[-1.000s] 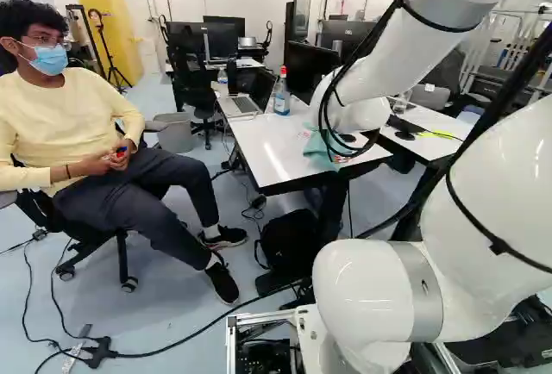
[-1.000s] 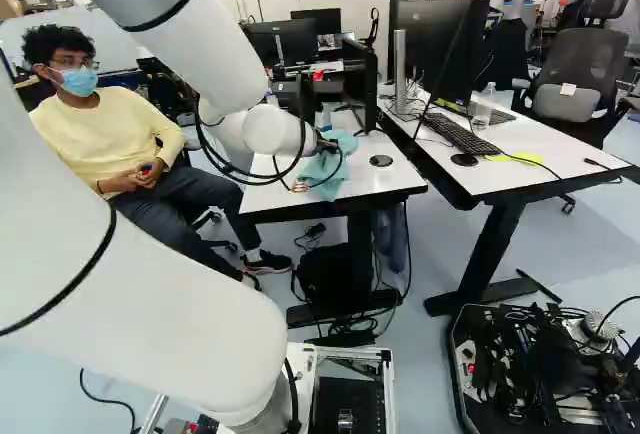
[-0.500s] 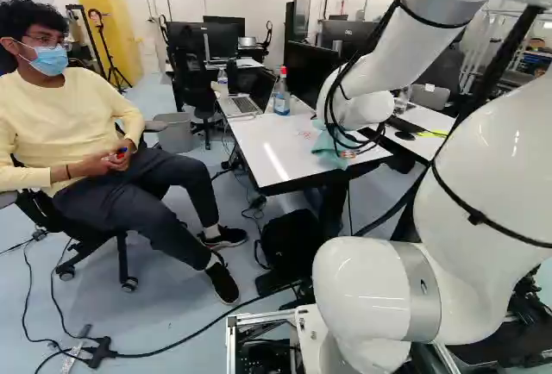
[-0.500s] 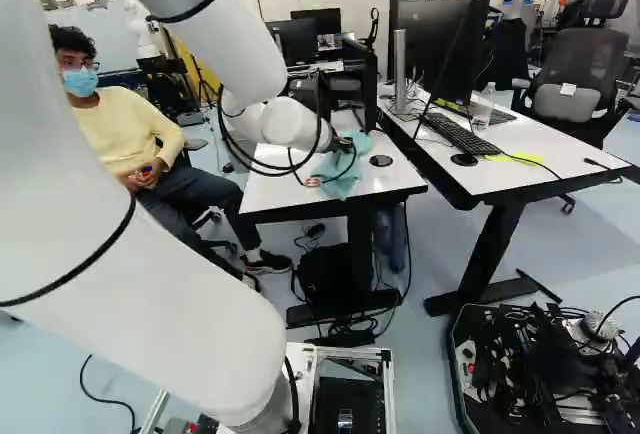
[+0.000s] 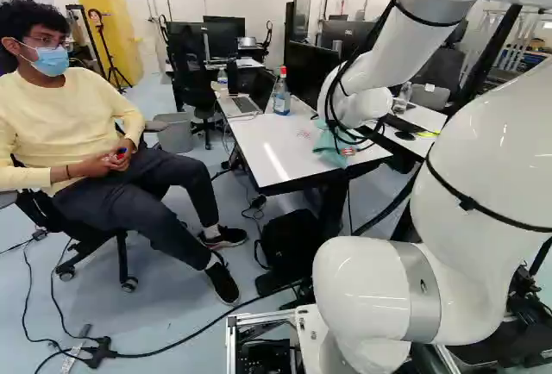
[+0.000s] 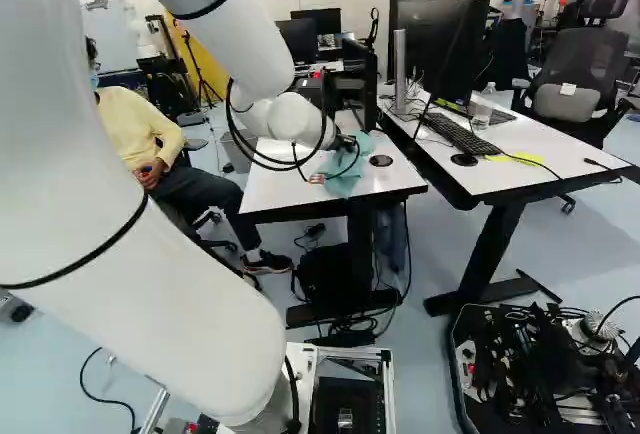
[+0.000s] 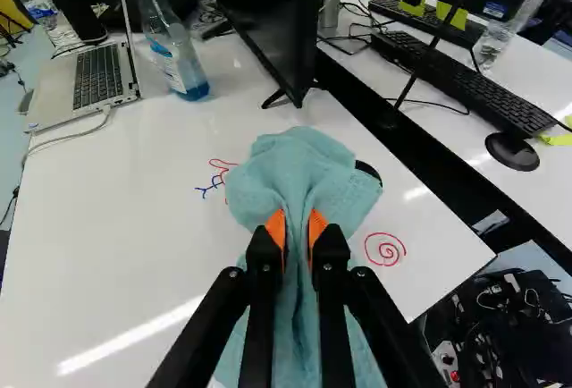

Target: Clean the table with the green towel

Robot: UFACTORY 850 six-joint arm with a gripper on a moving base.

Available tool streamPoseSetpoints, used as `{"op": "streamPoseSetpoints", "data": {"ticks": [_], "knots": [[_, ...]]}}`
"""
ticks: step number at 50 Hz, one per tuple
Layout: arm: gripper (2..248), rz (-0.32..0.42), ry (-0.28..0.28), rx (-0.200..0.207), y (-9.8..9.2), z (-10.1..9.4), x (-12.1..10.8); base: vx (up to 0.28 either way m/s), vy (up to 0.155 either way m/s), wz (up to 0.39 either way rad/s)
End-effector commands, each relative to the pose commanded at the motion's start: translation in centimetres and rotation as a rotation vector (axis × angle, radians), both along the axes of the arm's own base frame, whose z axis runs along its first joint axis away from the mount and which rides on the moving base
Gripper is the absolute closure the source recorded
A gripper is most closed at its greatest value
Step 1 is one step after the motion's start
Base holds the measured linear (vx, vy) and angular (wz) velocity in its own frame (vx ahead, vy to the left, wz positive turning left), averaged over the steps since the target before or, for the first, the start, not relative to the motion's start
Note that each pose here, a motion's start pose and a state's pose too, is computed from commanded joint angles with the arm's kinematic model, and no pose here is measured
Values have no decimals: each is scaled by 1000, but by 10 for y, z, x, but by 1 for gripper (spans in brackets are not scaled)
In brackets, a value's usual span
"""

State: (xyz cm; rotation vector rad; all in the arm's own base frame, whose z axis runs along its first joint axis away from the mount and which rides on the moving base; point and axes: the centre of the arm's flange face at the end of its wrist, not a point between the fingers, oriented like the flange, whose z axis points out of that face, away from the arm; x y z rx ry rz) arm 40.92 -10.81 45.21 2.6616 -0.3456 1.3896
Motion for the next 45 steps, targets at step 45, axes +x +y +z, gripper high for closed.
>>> {"op": "streamPoseSetpoints", "data": {"ticks": [45], "knots": [[200, -12, -9, -2, -10, -31, 16, 0, 0, 0]]}}
